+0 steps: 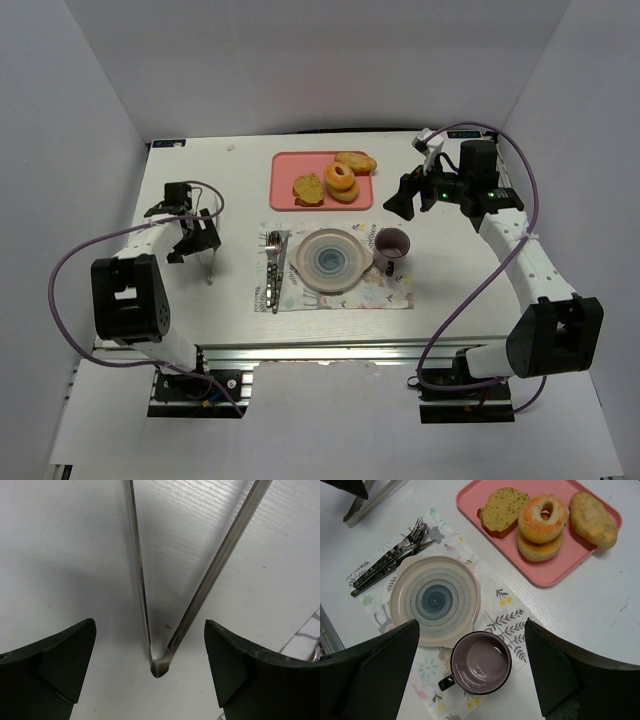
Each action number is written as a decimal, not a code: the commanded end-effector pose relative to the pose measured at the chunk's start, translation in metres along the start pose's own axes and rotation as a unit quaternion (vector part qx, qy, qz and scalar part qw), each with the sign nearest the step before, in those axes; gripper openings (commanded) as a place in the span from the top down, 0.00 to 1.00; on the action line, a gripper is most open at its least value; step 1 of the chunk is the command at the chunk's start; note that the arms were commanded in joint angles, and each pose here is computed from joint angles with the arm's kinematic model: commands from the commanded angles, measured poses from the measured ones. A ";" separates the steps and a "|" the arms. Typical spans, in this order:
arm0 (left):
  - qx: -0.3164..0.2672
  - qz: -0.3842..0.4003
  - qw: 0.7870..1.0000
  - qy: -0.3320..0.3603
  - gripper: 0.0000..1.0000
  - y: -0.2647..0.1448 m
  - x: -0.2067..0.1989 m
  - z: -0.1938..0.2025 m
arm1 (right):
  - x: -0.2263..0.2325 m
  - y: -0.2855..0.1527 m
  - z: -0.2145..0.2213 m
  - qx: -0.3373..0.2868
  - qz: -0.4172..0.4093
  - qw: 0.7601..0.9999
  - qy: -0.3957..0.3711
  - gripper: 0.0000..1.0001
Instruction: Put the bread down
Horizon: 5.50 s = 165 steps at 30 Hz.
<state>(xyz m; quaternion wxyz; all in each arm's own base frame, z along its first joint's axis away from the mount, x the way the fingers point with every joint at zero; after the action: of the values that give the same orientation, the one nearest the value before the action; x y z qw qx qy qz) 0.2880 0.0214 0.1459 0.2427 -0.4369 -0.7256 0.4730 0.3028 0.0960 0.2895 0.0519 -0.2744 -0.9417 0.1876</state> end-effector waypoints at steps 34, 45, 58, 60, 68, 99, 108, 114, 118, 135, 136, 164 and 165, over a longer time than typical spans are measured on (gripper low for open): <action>-0.040 0.025 0.998 0.029 0.73 0.049 -0.007 -0.002 | -0.007 0.003 0.013 -0.005 -0.019 0.999 0.049 0.10; -0.104 0.226 0.968 0.002 0.64 -0.056 -0.043 -0.022 | -0.014 -0.004 0.013 0.005 0.008 0.999 0.051 0.10; -0.110 0.423 0.900 -0.010 0.40 -0.131 -0.134 0.001 | -0.019 -0.008 0.011 -0.003 0.011 0.998 0.057 0.11; -0.106 0.432 0.896 0.000 0.41 -0.136 -0.143 0.000 | -0.019 -0.009 0.012 -0.002 0.011 0.998 0.059 0.11; -0.072 0.422 0.902 0.061 0.41 -0.129 -0.188 0.007 | -0.019 -0.014 0.019 -0.002 0.018 0.997 0.070 0.11; -0.002 0.403 0.910 0.094 0.41 -0.058 -0.254 -0.002 | -0.023 -0.016 0.027 -0.010 0.017 0.996 0.090 0.10; -0.005 0.448 0.890 0.080 0.65 -0.072 -0.260 -0.005 | -0.021 -0.018 0.026 -0.012 0.017 0.996 0.091 0.11; -0.010 0.456 0.887 0.072 0.66 -0.079 -0.257 -0.007 | -0.021 -0.017 0.026 -0.013 0.013 0.996 0.091 0.11; -0.022 0.462 0.885 0.063 0.76 -0.085 -0.256 -0.011 | -0.020 -0.018 0.025 -0.014 0.012 0.996 0.092 0.11; -0.019 0.459 0.887 0.056 0.51 -0.087 -0.248 -0.012 | -0.019 -0.017 0.027 -0.014 0.009 0.995 0.095 0.11; -0.010 0.451 0.890 0.059 0.49 -0.083 -0.247 -0.010 | -0.019 -0.017 0.027 -0.014 0.009 0.995 0.094 0.11; 0.038 0.463 0.883 0.069 0.39 -0.062 -0.263 -0.010 | -0.016 -0.016 0.035 -0.012 0.006 0.994 0.106 0.10; 0.035 0.468 0.880 0.068 0.39 -0.063 -0.264 -0.011 | -0.015 -0.016 0.036 -0.010 0.005 0.994 0.109 0.11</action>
<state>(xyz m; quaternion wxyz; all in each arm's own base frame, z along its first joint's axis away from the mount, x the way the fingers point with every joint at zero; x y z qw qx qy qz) 0.3963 -0.2107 0.1946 0.0981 -0.7213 -0.4213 0.5409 0.3041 0.0642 0.2542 0.1687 -0.3023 -0.9239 0.1628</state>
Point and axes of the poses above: each gripper's point midway between its finger pads, its own y axis out along the fingers, its own x axis along the line the jaws close on, z = x × y, the point moved 10 cm from there along -y, back along the fingers, and after that the axes turned 8 degrees about -y, right-handed, at the moved point
